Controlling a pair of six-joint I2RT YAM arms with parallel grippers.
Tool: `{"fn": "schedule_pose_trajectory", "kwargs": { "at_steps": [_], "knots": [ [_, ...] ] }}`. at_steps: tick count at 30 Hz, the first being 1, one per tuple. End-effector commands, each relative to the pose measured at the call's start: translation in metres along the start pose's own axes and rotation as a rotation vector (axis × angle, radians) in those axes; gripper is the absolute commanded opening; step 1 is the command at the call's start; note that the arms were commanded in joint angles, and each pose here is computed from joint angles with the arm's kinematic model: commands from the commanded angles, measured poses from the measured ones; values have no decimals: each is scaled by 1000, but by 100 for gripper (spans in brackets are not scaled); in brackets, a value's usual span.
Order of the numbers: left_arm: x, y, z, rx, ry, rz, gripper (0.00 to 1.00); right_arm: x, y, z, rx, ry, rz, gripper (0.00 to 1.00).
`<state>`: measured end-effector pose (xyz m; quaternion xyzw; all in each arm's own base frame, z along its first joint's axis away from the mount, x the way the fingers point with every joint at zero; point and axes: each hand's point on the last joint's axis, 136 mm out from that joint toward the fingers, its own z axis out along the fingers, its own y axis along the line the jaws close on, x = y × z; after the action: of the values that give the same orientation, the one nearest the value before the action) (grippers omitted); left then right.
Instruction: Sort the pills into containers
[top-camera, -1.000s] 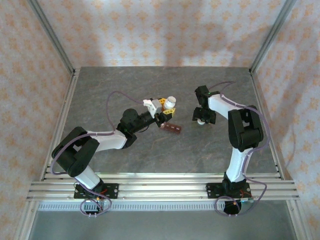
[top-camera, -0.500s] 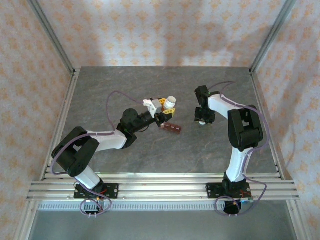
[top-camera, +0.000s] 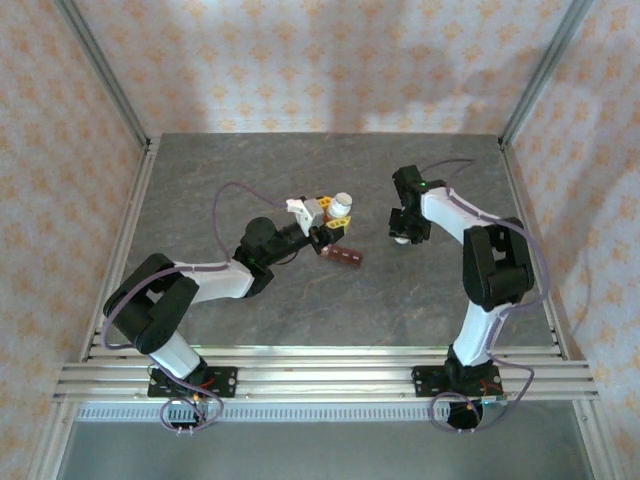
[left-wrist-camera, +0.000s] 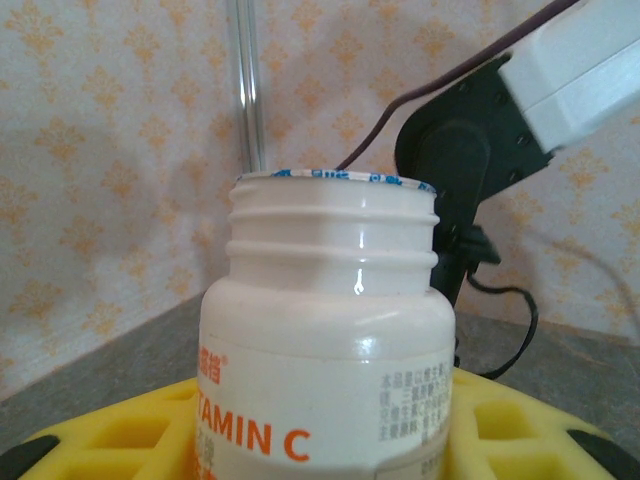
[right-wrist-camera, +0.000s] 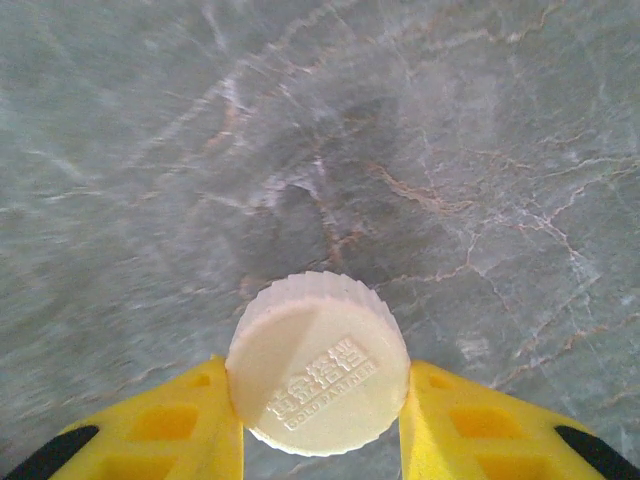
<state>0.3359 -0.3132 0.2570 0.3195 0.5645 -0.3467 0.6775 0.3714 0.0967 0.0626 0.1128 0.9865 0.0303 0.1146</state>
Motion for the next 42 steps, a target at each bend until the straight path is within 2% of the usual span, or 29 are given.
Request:
{"fn": "schedule_pose_trajectory", "kwargs": {
  "at_steps": [1, 10, 25, 32, 42],
  "knots": [
    [-7, -4, 1, 7, -42, 34, 0, -14, 19, -50, -87, -82, 7, 38],
    [8, -2, 6, 7, -17, 34, 0, -28, 62, -135, -198, -178, -83, 38],
    [22, -3, 12, 14, 7, 51, 0, -37, 96, -220, -359, -246, -182, 38],
    [25, -2, 16, 16, 10, 62, 0, -15, 115, -231, -487, -173, -241, 37],
    [37, 3, 16, -12, 35, 91, 0, 16, 132, -230, -555, -88, -349, 36]
  ]
}}
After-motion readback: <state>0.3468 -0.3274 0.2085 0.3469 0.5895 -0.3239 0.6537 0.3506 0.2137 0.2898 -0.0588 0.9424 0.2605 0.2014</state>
